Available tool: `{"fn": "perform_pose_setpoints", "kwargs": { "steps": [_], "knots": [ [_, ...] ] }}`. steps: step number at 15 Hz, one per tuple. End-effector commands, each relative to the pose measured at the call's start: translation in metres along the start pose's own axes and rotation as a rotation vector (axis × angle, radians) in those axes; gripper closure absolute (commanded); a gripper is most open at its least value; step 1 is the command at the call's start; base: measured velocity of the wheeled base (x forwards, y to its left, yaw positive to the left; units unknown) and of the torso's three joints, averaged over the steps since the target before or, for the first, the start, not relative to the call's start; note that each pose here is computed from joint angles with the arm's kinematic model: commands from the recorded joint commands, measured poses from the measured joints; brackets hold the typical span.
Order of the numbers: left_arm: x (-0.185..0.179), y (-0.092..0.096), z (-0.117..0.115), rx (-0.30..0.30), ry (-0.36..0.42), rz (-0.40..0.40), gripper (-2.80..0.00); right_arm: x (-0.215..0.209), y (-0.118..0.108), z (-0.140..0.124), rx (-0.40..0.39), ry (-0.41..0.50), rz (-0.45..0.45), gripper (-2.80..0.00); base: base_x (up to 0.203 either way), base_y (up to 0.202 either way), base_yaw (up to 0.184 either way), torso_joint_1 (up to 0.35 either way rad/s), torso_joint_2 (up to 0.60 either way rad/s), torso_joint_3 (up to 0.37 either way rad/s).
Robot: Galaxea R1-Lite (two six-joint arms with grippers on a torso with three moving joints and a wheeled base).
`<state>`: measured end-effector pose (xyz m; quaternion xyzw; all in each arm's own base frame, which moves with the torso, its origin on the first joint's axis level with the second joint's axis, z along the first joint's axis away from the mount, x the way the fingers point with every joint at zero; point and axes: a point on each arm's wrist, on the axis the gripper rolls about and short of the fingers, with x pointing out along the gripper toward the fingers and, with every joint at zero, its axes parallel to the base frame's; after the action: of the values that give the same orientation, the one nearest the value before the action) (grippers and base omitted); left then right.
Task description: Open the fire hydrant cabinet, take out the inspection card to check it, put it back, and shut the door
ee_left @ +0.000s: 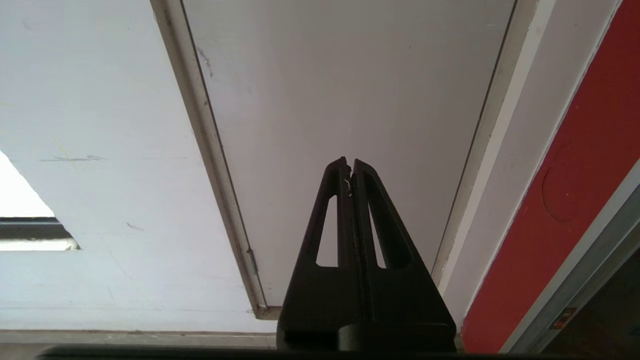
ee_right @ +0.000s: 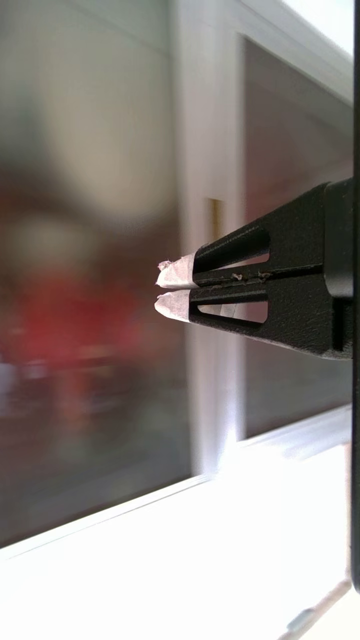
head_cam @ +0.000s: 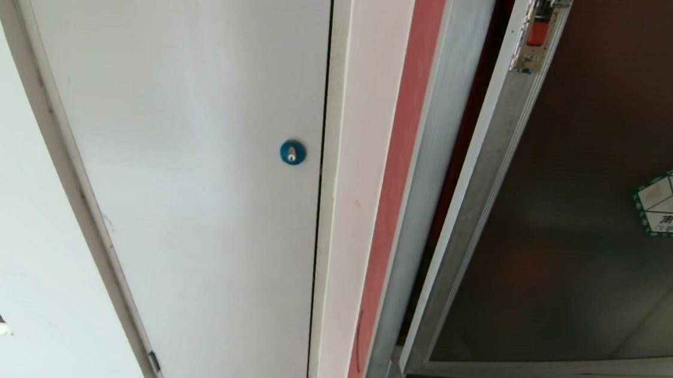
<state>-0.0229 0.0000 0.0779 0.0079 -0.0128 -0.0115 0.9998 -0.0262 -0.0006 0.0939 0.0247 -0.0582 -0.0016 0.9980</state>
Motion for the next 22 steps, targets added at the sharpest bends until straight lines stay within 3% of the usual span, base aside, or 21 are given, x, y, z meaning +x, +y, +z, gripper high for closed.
{"fn": "perform_pose_setpoints", "kwargs": {
  "steps": [1, 3, 12, 15, 18, 22],
  "knots": [
    [0.001, 0.0, -0.004, -0.001, 0.015, 0.0, 0.0, 0.002, -0.001, -0.015, -0.001, 0.073, -0.005, 0.0, 0.0, 0.0, 0.0, 0.0, 0.0, 0.0],
    [0.001, 0.0, -0.004, -0.001, 0.015, 0.0, 0.0, 0.001, -0.001, -0.019, -0.011, 0.109, -0.005, 0.0, 0.0, 0.0, 0.0, 0.0, 0.0, 0.0],
    [0.001, 0.0, -0.004, 0.001, 0.015, 0.0, 0.0, 0.002, -0.001, -0.018, -0.002, 0.107, -0.005, 0.0, 0.0, 0.0, 0.0, 0.0, 0.0, 0.0],
    [0.001, 0.0, -0.002, 0.026, 0.006, -0.005, 0.0, 0.002, -0.001, -0.018, -0.002, 0.107, -0.005, 0.0, 0.0, 0.0, 0.0, 0.0, 0.0, 0.0],
    [-0.005, -0.002, 0.04, 0.03, -0.071, -0.114, 0.0, 0.002, -0.001, -0.018, -0.002, 0.106, -0.005, 0.0, 0.0, 0.0, 0.0, 0.0, 0.0, 0.0],
    [0.025, -0.003, 0.11, -0.069, 0.019, -0.258, 0.0, 0.002, -0.001, -0.018, -0.002, 0.107, -0.005, 0.0, 0.0, 0.0, 0.0, 0.0, 0.0, 0.0]
  ]
}}
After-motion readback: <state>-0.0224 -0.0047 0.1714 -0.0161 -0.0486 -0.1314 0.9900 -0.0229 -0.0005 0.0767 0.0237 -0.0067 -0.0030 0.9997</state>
